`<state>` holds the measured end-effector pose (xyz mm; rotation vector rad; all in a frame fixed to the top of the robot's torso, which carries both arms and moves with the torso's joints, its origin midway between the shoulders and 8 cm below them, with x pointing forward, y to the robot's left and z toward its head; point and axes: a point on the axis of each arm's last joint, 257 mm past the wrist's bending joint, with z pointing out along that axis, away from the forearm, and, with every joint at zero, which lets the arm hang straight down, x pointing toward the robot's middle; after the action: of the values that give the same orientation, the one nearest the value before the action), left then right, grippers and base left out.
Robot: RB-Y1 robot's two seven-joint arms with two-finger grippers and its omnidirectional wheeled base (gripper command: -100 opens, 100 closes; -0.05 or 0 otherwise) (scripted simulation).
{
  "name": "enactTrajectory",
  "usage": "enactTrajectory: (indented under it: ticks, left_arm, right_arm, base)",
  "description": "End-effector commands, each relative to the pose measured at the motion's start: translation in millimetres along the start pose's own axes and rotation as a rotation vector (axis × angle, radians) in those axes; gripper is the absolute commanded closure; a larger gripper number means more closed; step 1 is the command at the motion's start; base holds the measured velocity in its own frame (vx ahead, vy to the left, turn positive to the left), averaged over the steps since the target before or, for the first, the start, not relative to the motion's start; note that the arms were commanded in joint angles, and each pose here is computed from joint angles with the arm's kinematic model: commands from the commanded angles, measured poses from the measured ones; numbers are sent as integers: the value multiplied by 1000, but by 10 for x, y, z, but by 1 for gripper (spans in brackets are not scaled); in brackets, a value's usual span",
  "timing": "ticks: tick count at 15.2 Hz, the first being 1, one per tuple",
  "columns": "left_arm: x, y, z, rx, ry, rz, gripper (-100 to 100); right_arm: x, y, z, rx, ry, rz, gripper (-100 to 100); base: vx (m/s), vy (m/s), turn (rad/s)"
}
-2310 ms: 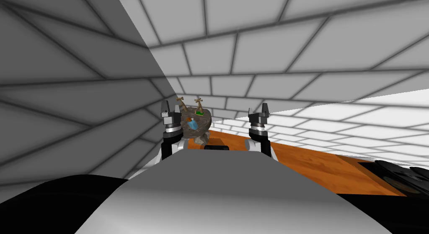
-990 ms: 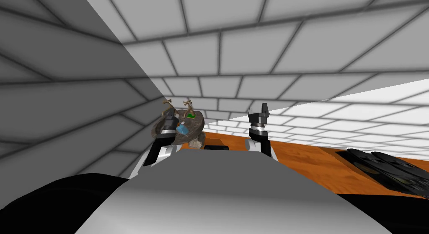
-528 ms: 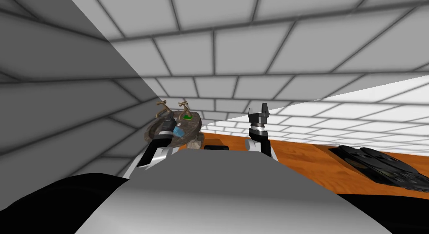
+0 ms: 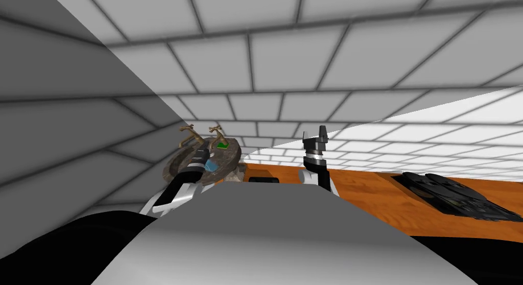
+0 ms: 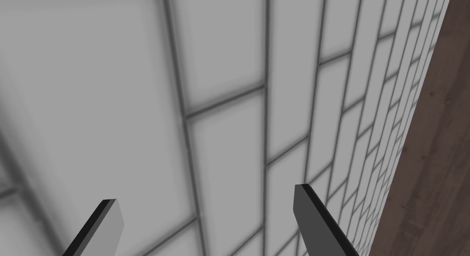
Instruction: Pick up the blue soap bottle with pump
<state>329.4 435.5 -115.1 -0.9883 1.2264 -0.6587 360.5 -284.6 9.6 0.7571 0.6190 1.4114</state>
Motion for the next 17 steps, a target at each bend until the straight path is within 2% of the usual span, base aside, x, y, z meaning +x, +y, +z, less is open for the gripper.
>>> enactTrajectory:
  ticks: [1, 2, 4, 5, 7, 8, 11, 12, 14, 15, 17]
  left_arm:
    - [-8, 122, -15, -45, 1, 4, -100]
    - [-127, 253, -67, -89, -8, 19, -100]
    - [-115, 344, -76, -125, -4, 18, -100]
    - [-237, 477, -141, -172, -14, 32, -100]
    - [-227, 562, -157, -205, -9, 31, -100]
    - [-354, 675, -230, -247, -21, 43, -100]
    - [-342, 772, -257, -286, -16, 42, -100]
    - [-468, 903, -350, -339, -26, 53, -100]
    - [-460, 971, -375, -367, -23, 52, -100]
    - [-588, 1071, -470, -410, -35, 62, -100]
    - [-579, 1150, -506, -443, -31, 60, -100]
  right_arm:
    - [0, 0, 0, 0, 0, 0, 0]
    - [0, 0, 0, 0, 0, 0, 0]
    - [0, 0, 0, 0, 0, 0, 0]
    - [0, 0, 0, 0, 0, 0, 0]
    - [0, 0, 0, 0, 0, 0, 0]
    - [0, 0, 0, 0, 0, 0, 0]
    - [0, 0, 0, 0, 0, 0, 0]
    - [0, 0, 0, 0, 0, 0, 0]
    - [0, 0, 0, 0, 0, 0, 0]
    - [0, 0, 0, 0, 0, 0, 0]
    - [0, 0, 0, 0, 0, 0, 0]
  base:
    - [35, -55, -26]
    - [41, -66, -89]
    - [50, -70, -60]
    - [52, -75, -74]
    - [47, -62, -52]
    - [47, -61, -80]
    - [42, -49, -37]
    - [43, -54, -77]
    - [45, -53, -54]
    - [40, -60, -84]
    - [44, -55, -59]
